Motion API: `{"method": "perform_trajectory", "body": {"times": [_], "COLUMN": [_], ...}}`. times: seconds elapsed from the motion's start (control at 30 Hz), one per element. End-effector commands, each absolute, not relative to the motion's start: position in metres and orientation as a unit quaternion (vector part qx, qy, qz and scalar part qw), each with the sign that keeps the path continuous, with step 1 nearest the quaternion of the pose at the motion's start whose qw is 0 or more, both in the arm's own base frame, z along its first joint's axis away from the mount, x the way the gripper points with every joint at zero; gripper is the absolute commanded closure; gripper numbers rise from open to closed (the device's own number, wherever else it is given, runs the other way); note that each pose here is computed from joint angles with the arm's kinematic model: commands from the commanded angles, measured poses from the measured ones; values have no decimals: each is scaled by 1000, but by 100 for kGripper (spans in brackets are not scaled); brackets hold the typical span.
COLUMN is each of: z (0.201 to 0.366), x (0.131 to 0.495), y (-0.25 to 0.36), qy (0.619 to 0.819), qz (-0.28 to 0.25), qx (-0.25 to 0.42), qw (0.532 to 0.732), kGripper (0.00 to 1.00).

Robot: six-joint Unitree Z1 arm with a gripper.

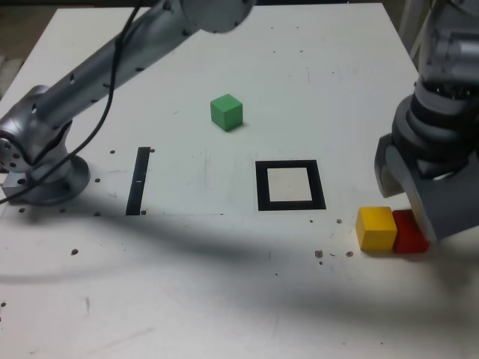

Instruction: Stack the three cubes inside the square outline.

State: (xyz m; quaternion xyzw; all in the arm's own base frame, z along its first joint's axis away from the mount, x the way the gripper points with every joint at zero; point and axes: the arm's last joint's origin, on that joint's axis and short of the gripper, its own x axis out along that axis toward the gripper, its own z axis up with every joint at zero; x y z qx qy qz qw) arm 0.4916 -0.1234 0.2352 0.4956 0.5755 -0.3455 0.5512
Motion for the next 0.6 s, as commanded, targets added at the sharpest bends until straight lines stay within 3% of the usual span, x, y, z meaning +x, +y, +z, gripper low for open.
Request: {"method": "perform_trajectory", "body": {"times": [0.0,0.4,0.57], "z": [230,217,218], "x": [494,502,503], "y": [-128,-136,-139], "qy": [573,571,567], "qz": [-346,-337,-332], "qx": [500,504,506], "qw": [549,553,558], "kGripper": [6,18,33]}}
